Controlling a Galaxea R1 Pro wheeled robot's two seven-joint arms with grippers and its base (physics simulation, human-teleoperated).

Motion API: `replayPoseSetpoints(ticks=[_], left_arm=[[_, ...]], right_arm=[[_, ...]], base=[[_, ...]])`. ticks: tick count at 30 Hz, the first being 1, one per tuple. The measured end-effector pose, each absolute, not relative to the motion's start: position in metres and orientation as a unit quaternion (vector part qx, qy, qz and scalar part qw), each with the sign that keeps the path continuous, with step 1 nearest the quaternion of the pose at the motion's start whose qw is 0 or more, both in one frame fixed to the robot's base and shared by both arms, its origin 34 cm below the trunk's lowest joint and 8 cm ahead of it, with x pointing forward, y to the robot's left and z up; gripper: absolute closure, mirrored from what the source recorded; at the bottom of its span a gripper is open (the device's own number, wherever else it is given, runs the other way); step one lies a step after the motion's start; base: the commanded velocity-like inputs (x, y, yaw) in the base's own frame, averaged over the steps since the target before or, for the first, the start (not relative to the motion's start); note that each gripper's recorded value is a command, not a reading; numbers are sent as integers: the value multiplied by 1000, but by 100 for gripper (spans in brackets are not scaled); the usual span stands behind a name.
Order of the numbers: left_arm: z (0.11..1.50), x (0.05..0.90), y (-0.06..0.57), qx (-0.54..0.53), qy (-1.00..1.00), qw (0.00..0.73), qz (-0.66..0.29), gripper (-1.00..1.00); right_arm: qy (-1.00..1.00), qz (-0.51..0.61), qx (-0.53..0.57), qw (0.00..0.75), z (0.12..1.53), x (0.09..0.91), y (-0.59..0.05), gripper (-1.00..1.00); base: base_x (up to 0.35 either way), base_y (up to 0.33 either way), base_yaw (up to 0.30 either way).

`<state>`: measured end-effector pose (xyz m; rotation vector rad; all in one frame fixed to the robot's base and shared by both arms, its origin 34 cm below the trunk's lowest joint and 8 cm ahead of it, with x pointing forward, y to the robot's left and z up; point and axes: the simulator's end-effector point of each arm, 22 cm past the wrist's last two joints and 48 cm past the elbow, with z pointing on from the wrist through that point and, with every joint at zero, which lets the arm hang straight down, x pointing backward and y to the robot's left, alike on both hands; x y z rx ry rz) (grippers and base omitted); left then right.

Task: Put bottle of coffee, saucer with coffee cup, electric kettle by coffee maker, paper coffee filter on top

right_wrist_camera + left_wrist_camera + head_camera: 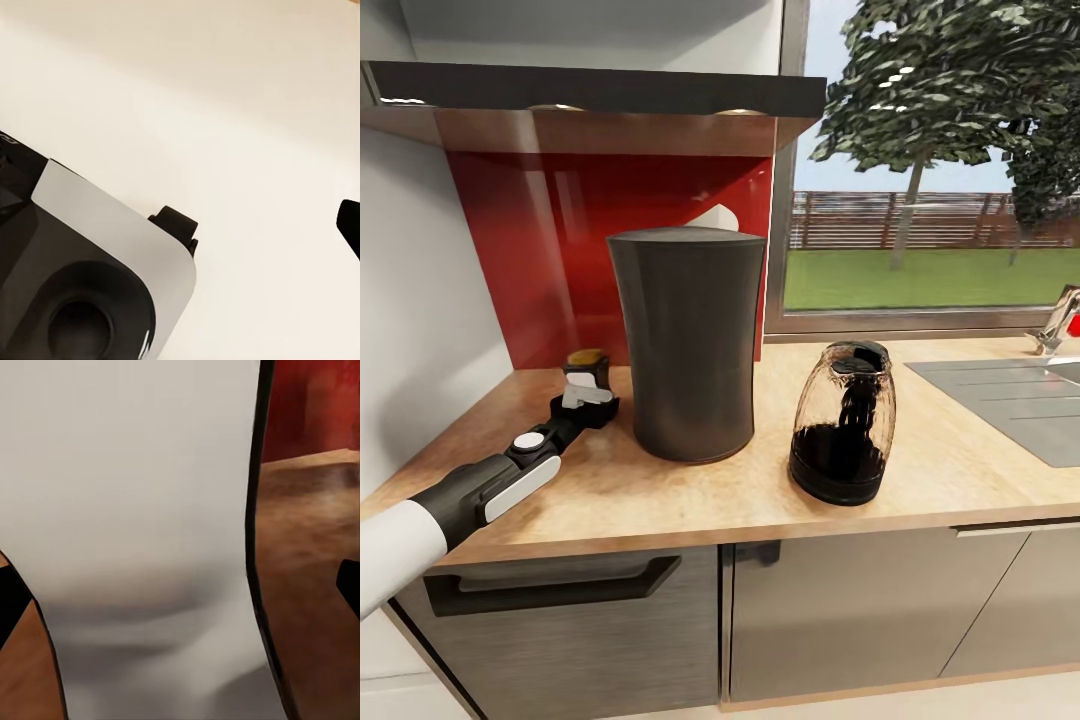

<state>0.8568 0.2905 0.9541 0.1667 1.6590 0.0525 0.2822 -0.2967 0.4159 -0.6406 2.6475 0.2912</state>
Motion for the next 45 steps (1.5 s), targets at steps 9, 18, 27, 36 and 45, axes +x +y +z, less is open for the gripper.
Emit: replayPoseSetpoints(ticks=[9, 18, 27, 36, 45], left_arm=[[954, 857, 290, 74, 737, 672, 23, -100], [954, 857, 290, 74, 737, 672, 23, -100], [954, 857, 291, 74, 737, 672, 23, -100], [954, 857, 287, 76, 736, 672, 21, -100], [956, 854, 269, 99, 734, 672, -5, -100]], right_arm=[[947, 104, -229, 200, 416, 282, -297, -100], [947, 104, -229, 199, 416, 282, -297, -100], [947, 104, -229, 199, 416, 282, -297, -100], [947, 104, -229, 199, 416, 282, -297, -100], [947, 104, -229, 199, 416, 282, -297, -100]], base=[[0, 0, 0], [-67, 0, 0], [-297, 0, 0], [-334, 0, 0], [-248, 0, 0]])
